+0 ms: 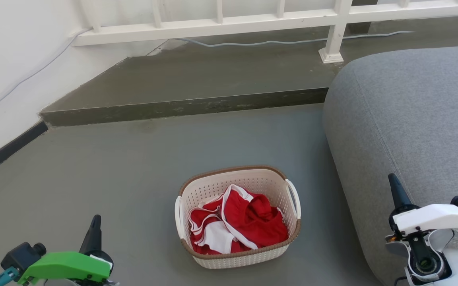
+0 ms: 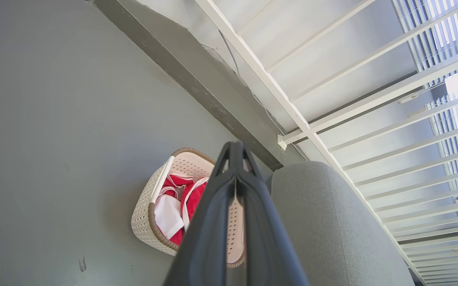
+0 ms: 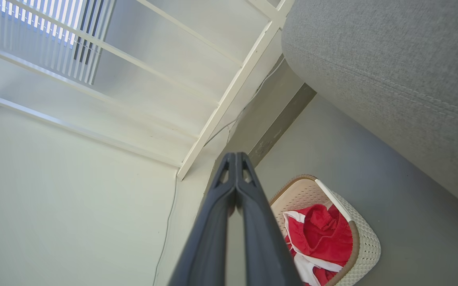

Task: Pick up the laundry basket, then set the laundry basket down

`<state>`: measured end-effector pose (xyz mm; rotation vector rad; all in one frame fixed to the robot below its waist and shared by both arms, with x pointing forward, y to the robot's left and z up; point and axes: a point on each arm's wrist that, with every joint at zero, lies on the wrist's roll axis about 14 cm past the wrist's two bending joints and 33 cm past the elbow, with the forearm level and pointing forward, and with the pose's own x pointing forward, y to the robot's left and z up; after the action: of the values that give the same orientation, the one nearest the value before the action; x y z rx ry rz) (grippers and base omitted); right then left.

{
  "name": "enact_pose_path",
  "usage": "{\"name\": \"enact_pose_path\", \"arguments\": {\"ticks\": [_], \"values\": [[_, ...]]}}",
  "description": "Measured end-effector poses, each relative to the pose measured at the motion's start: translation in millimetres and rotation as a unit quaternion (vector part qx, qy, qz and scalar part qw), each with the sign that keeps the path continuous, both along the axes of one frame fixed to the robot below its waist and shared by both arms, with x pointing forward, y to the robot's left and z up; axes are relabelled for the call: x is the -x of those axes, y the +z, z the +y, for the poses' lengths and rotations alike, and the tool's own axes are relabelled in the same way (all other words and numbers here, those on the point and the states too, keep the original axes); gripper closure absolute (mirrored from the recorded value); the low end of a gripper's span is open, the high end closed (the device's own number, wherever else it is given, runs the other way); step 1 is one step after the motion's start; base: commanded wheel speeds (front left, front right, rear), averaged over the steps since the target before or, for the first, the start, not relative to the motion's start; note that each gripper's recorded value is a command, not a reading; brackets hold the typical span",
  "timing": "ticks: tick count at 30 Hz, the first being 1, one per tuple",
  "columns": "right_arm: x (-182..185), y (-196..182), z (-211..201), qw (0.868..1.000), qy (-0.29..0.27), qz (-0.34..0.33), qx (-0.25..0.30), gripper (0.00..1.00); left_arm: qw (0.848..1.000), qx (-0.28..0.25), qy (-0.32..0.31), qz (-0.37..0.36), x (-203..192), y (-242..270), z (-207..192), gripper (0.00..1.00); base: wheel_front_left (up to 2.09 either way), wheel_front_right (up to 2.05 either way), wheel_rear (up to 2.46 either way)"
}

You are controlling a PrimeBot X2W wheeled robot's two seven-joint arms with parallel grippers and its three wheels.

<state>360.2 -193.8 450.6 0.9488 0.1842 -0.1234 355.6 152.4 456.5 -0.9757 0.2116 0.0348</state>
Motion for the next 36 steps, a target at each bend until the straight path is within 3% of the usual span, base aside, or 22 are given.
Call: {"name": "enact_pose_path", "arguments": {"ticks": [18, 36], "values": [[-5.4, 6.7, -6.4, 0.990, -0.026, -0.014, -0.134, 1.00, 0.991, 0.127, 0.028, -0.004, -8.6, 5.7, 15.1, 1.00, 0.00, 0.00, 0.00], [-11.6, 18.8, -10.7, 0.963, -0.045, -0.046, -0.261, 1.00, 0.966, 0.251, 0.054, -0.018, -13.8, 12.7, 28.3, 1.00, 0.00, 0.00, 0.00]]}}
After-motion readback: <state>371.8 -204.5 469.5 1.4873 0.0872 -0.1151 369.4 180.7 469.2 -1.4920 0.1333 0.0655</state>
